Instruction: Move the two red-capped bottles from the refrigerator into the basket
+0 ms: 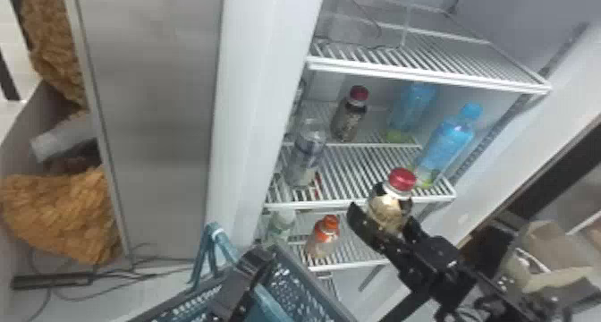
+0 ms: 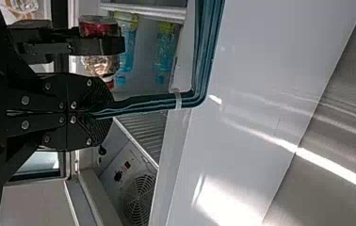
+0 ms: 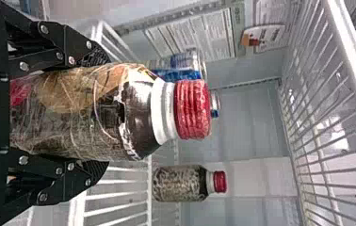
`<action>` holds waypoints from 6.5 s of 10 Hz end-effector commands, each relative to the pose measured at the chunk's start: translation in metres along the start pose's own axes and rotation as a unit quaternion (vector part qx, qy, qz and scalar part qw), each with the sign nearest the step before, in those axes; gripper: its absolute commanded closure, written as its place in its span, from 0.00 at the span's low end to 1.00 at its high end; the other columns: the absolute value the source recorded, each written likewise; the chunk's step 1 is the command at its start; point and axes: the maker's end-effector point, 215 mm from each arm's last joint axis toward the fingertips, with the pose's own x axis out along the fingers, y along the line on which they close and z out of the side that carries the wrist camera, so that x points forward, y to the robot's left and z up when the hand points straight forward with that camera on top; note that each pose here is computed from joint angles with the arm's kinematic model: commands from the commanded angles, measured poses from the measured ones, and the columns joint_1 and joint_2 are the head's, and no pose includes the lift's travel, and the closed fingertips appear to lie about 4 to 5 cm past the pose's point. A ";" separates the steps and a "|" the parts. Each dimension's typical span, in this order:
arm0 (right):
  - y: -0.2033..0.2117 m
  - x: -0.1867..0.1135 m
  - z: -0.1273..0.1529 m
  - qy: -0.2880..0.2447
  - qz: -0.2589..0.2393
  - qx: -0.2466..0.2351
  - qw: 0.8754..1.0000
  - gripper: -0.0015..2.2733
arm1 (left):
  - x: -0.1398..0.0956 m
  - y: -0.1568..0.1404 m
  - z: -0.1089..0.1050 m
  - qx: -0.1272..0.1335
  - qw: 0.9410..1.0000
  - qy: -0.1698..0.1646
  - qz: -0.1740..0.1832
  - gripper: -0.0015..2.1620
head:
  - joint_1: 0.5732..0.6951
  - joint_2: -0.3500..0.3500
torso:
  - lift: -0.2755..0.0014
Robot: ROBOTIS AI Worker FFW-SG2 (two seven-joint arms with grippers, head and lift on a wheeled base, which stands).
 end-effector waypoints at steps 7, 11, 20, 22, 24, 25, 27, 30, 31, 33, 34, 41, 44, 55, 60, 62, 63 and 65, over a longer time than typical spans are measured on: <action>0.095 0.018 -0.026 0.040 0.151 0.092 0.983 0.52 | -0.002 0.004 -0.005 -0.004 1.000 0.007 0.006 0.56 | 1.00 0.00 | 0.99; 0.125 0.023 -0.048 0.082 0.220 0.126 0.964 0.52 | -0.001 0.004 -0.005 -0.004 1.000 0.005 0.005 0.56 | 1.00 0.00 | 0.99; 0.135 0.018 -0.057 0.102 0.260 0.179 0.943 0.05 | -0.002 0.004 0.000 -0.004 1.000 -0.003 0.005 0.56 | 1.00 0.00 | 0.99; 0.101 0.015 -0.049 0.097 0.217 0.139 0.961 0.05 | -0.002 0.003 0.000 -0.005 1.000 -0.003 0.004 0.56 | 1.00 0.00 | 0.99; 0.080 0.008 -0.037 0.081 0.188 0.117 0.972 0.05 | -0.003 0.004 0.000 -0.005 1.000 -0.005 0.005 0.56 | 1.00 0.00 | 0.99; 0.072 0.005 -0.026 0.067 0.173 0.102 0.977 0.05 | -0.002 0.004 0.000 -0.005 1.000 -0.006 0.005 0.56 | 1.00 0.00 | 0.99; 0.046 -0.007 0.000 0.034 0.131 0.074 0.988 0.05 | -0.002 0.003 0.001 -0.005 1.000 -0.007 0.003 0.56 | 1.00 0.00 | 0.99; 0.019 -0.013 0.028 -0.009 0.084 0.044 0.995 0.05 | -0.003 0.004 0.002 -0.005 1.000 -0.008 0.004 0.56 | 1.00 0.00 | 0.99; 0.011 -0.013 0.031 -0.017 0.068 0.038 0.997 0.05 | -0.003 0.004 0.002 -0.005 1.000 -0.008 0.004 0.56 | 1.00 0.00 | 0.99; -0.007 -0.014 0.047 -0.048 0.033 0.025 0.998 0.05 | -0.002 0.003 0.003 -0.004 1.000 -0.008 0.003 0.56 | 1.00 0.00 | 0.99; -0.017 -0.015 0.054 -0.063 0.013 0.018 0.998 0.05 | -0.002 0.003 0.002 -0.004 1.000 -0.008 0.003 0.56 | 1.00 0.00 | 0.99; -0.089 -0.004 0.059 -0.108 -0.099 0.010 0.989 0.05 | 0.005 0.000 0.000 0.005 1.000 0.007 -0.001 0.56 | 1.00 0.00 | 0.99; -0.106 0.022 0.058 -0.117 -0.112 0.010 0.987 0.05 | 0.015 0.001 -0.005 0.006 1.000 0.020 -0.005 0.56 | 1.00 0.00 | 0.99; -0.113 0.135 0.070 -0.127 -0.099 0.026 0.987 0.05 | 0.019 0.000 -0.003 0.003 1.000 0.020 -0.009 0.56 | 1.00 0.00 | 0.99; -0.132 0.160 0.072 -0.118 -0.112 0.024 0.986 0.05 | 0.019 0.001 -0.002 0.004 1.000 0.019 -0.009 0.56 | 1.00 0.00 | 0.99; -0.134 0.170 0.074 -0.113 -0.112 0.023 0.987 0.05 | 0.019 0.002 -0.001 0.002 1.000 0.018 -0.008 0.56 | 1.00 0.00 | 0.99; -0.133 0.177 0.073 -0.110 -0.110 0.024 0.988 0.05 | 0.019 0.002 -0.002 0.002 1.000 0.019 -0.008 0.56 | 1.00 0.00 | 0.99; -0.133 0.185 0.074 -0.106 -0.110 0.018 0.988 0.05 | 0.019 0.002 -0.002 0.001 1.000 0.018 -0.009 0.56 | 1.00 0.00 | 0.99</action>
